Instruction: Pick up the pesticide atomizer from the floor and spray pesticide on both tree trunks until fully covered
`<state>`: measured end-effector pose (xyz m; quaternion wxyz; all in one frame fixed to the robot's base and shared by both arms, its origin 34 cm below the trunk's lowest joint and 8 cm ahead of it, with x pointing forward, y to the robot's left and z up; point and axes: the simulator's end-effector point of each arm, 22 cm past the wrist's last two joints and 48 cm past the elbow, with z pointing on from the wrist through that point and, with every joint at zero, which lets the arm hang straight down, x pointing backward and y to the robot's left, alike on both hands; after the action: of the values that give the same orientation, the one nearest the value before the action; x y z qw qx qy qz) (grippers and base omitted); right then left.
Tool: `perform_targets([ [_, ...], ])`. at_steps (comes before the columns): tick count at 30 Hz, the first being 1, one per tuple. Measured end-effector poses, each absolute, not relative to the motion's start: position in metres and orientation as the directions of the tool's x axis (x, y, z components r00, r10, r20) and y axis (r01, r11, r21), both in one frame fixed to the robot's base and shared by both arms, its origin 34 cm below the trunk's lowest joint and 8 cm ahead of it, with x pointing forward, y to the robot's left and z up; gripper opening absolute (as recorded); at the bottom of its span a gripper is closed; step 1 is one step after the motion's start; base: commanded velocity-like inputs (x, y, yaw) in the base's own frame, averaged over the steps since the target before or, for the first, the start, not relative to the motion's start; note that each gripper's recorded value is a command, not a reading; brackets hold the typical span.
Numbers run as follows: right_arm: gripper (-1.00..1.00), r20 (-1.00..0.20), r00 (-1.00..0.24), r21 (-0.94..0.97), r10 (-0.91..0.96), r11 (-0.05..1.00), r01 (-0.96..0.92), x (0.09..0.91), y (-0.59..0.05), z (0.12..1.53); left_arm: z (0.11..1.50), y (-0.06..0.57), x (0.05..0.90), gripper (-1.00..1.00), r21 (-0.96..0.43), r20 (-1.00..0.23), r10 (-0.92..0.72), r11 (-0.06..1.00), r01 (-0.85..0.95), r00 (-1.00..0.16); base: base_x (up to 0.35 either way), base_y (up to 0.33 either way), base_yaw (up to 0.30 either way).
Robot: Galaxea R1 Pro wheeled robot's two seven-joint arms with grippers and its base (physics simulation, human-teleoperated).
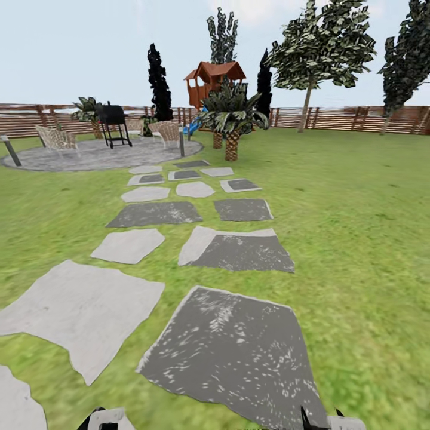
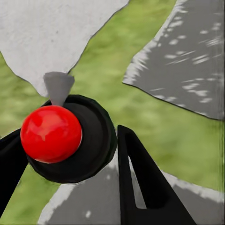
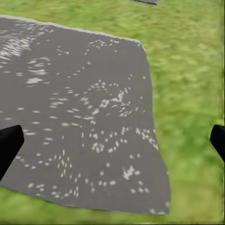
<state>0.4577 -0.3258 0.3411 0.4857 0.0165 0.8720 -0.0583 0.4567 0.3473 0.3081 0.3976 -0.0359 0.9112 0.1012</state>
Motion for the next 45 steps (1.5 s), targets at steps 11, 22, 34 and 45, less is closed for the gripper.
perform_targets([
  [11, 1.0, -0.849, -0.528, -0.086, -0.028, 0.993, 0.086, 0.4577, -0.3259, 0.341, 0.3081, 0.3475, 0.4567, -1.0, 0.157, -0.732, 0.015, 0.977, -0.147, -0.681, 0.0, 0.0, -0.3],
  [22, 1.0, -0.849, -0.528, -0.086, -0.028, 0.993, 0.086, 0.4577, -0.326, 0.3411, 0.308, 0.3466, 0.4567, -1.0, 0.155, -0.732, 0.014, 0.977, -0.146, -0.681, 0.017, -0.031, -0.3],
  [34, 1.0, -0.849, -0.527, -0.086, -0.028, 0.993, 0.086, 0.4577, -0.3261, 0.3413, 0.3081, 0.3462, 0.4567, -1.0, 0.156, -0.732, 0.015, 0.977, -0.146, -0.681, 0.114, -0.233, -0.3],
  [45, 1.0, -0.849, -0.528, -0.086, -0.028, 0.993, 0.086, 0.4575, -0.3261, 0.3411, 0.3083, 0.3465, 0.4568, -1.0, 0.157, -0.733, 0.015, 0.977, -0.148, -0.68, 0.12, -0.245, -0.3],
])
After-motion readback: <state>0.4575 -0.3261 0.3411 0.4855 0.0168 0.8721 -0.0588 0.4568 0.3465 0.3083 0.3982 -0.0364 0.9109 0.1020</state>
